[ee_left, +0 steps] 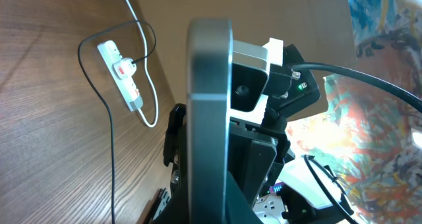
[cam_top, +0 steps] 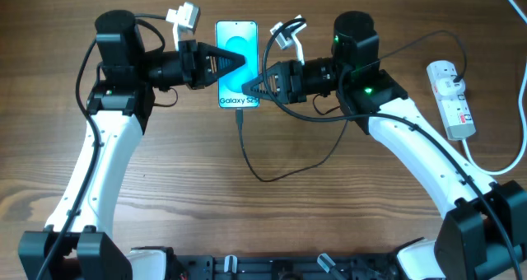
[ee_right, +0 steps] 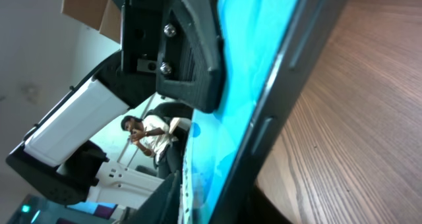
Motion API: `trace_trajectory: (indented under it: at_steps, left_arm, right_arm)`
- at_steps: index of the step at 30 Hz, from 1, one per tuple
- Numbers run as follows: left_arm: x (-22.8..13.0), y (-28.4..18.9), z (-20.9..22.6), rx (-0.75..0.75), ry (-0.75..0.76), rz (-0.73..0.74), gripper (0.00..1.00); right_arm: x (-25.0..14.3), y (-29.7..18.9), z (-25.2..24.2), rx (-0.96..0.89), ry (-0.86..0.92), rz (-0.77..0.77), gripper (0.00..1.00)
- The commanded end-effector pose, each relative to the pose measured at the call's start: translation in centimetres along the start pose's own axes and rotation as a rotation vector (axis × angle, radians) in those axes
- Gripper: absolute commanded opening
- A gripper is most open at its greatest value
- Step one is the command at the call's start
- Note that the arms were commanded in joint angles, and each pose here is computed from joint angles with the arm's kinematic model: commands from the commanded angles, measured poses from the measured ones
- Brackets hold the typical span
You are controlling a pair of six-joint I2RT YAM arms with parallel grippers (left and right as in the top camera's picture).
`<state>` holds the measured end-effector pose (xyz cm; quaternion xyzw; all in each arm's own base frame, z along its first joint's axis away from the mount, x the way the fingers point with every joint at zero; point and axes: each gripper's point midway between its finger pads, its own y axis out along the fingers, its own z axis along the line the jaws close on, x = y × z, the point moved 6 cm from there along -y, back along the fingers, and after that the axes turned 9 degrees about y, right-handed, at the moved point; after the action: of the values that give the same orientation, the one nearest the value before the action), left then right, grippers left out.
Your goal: Plug charger to phone and switch on socket
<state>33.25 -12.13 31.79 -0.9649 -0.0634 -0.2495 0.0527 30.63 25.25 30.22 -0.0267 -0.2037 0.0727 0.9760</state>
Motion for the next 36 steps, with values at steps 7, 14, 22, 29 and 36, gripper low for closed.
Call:
trace_trajectory:
  at_steps: [7,14,22,29,36]
  left_arm:
    - [-0.3,0.4,-1.2,-0.031,0.055,0.026,0.04]
    - [-0.5,1.0,-1.3,-0.033,0.057,0.036,0.04]
    - [-0.5,1.0,-1.2,-0.030,0.057,0.033,0.23]
    - [0.3,0.6,-0.5,0.033,0.056,-0.025,0.68]
    - [1.5,-2.4,0.5,0.085,0.045,-0.108,0.82]
  right_arm:
    - [-0.4,0.2,0.9,0.044,0.051,0.052,0.24]
    - [-0.4,0.2,0.9,0.043,0.058,0.051,0.10]
    - [-0.4,0.2,0.9,0.041,0.058,0.049,0.04]
    - [-0.4,0.2,0.8,0.040,0.059,0.049,0.04]
    - [-0.7,0.1,-1.4,-0.072,0.092,-0.007,0.04]
